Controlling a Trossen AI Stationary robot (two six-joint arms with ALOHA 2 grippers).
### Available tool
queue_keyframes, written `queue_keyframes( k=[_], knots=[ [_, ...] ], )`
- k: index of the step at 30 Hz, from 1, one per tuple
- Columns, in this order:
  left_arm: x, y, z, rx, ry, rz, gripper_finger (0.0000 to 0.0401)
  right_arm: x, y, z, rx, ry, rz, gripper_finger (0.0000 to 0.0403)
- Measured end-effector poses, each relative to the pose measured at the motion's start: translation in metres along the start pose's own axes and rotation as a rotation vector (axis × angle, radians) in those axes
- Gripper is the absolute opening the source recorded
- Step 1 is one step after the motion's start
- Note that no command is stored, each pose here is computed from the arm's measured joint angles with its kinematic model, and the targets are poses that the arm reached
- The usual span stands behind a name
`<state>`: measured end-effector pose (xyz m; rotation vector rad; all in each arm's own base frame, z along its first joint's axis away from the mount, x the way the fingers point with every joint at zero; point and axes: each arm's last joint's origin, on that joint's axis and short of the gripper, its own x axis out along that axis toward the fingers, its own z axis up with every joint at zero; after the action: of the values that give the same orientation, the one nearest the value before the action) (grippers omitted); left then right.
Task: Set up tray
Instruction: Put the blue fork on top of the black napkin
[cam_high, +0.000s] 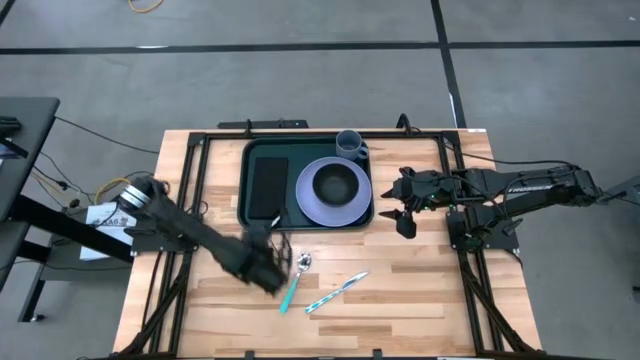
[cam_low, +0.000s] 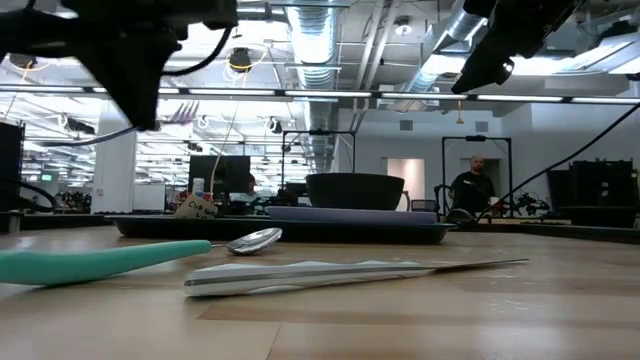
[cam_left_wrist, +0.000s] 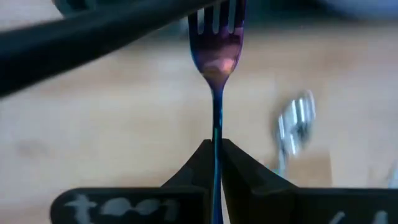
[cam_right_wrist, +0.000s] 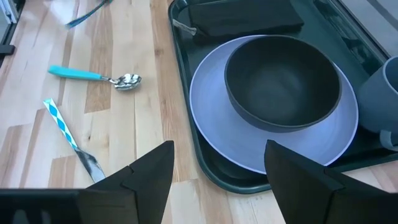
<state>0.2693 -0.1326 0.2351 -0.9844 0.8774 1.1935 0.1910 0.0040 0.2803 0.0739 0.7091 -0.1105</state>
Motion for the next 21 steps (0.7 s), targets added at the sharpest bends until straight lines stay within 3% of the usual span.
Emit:
queue_keyframes(
  k=[4,11,16,21],
  knots=[
    [-0.014,0.038,0.052,-0.066,-0.100,-0.089,0.0000,0.000,0.000,0.000,-0.008,0.000,0.001,0.0240],
    [0.001,0.108,0.115,-0.142,-0.069,-0.154,0.0000,0.000,0.000,0.000,-0.007,0.001,0.001,0.0240],
    [0.025,0.125,0.140,-0.128,-0.041,-0.163,0.0000,0.000,0.000,0.000,-0.007,0.000,0.001,0.0240],
    [0.051,0.122,0.166,-0.086,-0.019,-0.177,0.0000,0.000,0.000,0.000,0.017,0.000,0.000,0.0240]
  ],
)
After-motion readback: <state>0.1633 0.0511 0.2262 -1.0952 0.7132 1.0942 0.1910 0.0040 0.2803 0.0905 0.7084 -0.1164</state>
